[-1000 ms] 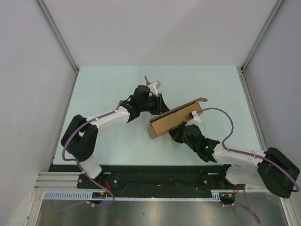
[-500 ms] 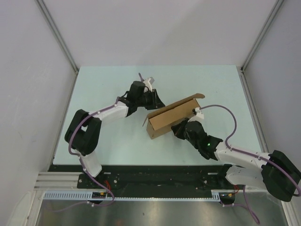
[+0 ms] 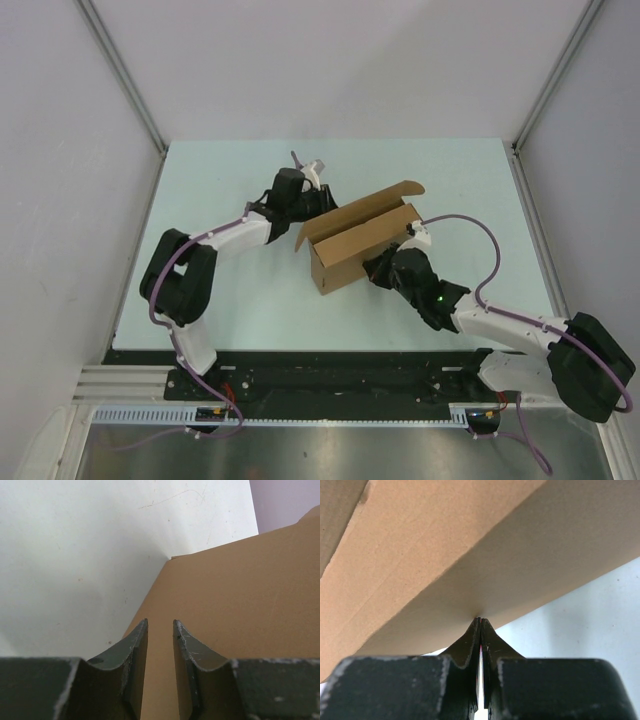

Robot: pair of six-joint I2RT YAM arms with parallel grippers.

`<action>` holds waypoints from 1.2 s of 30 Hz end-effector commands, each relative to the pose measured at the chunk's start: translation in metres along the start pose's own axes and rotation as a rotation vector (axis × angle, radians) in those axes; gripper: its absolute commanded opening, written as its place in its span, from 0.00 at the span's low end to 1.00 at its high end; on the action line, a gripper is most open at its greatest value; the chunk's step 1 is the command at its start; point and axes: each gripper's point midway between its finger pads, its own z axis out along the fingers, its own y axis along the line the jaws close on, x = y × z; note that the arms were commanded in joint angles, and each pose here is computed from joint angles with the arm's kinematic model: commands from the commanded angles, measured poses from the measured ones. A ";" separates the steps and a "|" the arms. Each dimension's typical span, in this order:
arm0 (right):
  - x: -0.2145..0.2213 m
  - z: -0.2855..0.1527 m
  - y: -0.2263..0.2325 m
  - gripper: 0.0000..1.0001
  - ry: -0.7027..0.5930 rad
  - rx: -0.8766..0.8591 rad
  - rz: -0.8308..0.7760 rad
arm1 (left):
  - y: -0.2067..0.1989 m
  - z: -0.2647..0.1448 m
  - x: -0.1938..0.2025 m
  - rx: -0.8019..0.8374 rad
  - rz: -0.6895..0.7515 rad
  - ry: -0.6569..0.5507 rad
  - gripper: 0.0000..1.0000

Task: Fold the paper box

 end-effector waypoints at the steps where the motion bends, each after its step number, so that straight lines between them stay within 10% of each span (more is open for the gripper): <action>1: -0.015 0.000 0.017 0.03 -0.040 -0.037 -0.011 | -0.018 -0.002 -0.018 0.064 0.022 -0.035 0.32; 36: -0.083 -0.017 0.032 0.05 -0.184 -0.005 -0.159 | -0.089 -0.040 -0.042 0.327 0.125 -0.035 0.33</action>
